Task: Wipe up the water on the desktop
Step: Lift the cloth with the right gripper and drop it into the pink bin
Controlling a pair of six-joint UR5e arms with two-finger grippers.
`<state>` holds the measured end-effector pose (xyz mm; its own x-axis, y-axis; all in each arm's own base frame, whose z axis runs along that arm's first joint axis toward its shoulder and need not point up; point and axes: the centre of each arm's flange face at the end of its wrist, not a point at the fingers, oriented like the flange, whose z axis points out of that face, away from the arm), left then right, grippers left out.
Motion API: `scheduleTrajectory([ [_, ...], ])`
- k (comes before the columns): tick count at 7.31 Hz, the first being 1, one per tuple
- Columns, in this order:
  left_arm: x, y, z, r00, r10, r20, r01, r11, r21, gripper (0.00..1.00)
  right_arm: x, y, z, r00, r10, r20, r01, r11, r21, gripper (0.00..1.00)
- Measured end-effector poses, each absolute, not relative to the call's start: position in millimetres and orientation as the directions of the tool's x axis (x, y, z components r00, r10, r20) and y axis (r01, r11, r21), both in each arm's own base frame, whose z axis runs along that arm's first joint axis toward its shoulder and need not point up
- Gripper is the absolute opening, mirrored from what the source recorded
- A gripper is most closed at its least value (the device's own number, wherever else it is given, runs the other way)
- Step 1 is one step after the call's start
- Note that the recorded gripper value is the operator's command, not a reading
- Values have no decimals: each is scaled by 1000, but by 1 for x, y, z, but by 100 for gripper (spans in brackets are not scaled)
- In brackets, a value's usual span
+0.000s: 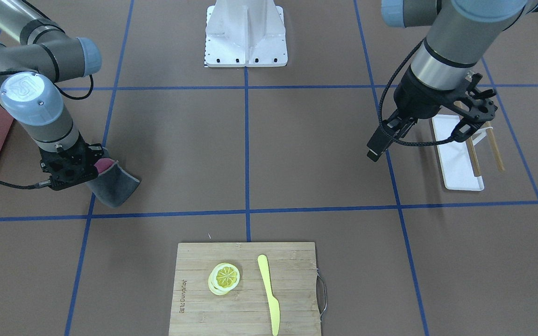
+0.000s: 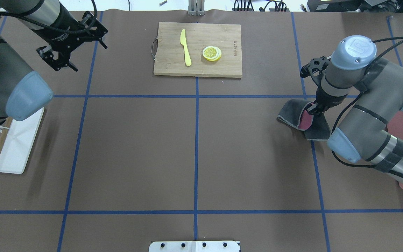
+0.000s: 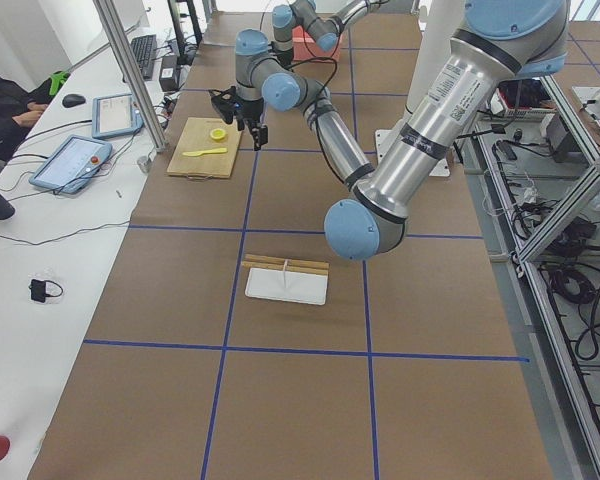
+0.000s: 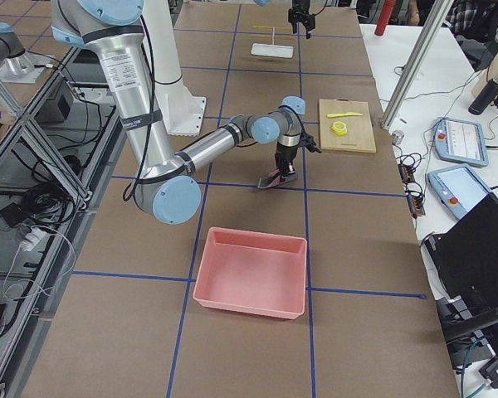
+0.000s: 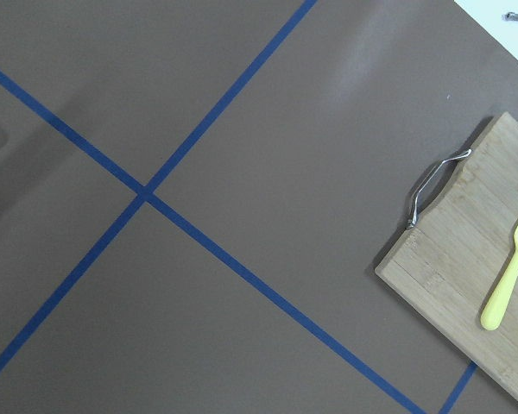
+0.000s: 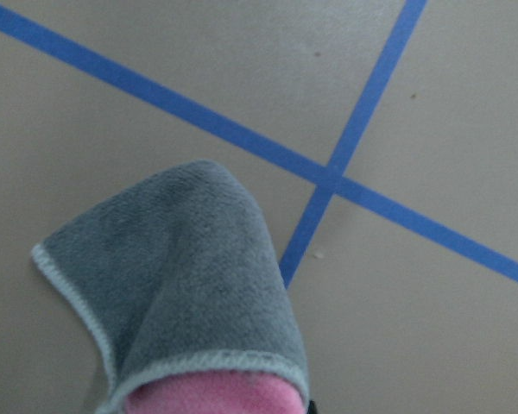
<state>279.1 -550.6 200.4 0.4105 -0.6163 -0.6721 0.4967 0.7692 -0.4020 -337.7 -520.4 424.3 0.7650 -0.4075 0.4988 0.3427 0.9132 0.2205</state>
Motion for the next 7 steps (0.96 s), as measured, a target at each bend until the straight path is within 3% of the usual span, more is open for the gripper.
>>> scheduleTrajectory([
  [4,278,-551,200,409,-617,-672,497,768,-403,99,-221,-539,374,754,-358,551,203,924,323,0],
  [7,279,-550,199,409,-616,-674,495,770,-404,99,-74,-489,443,762,-382,522,224,913,340,0],
])
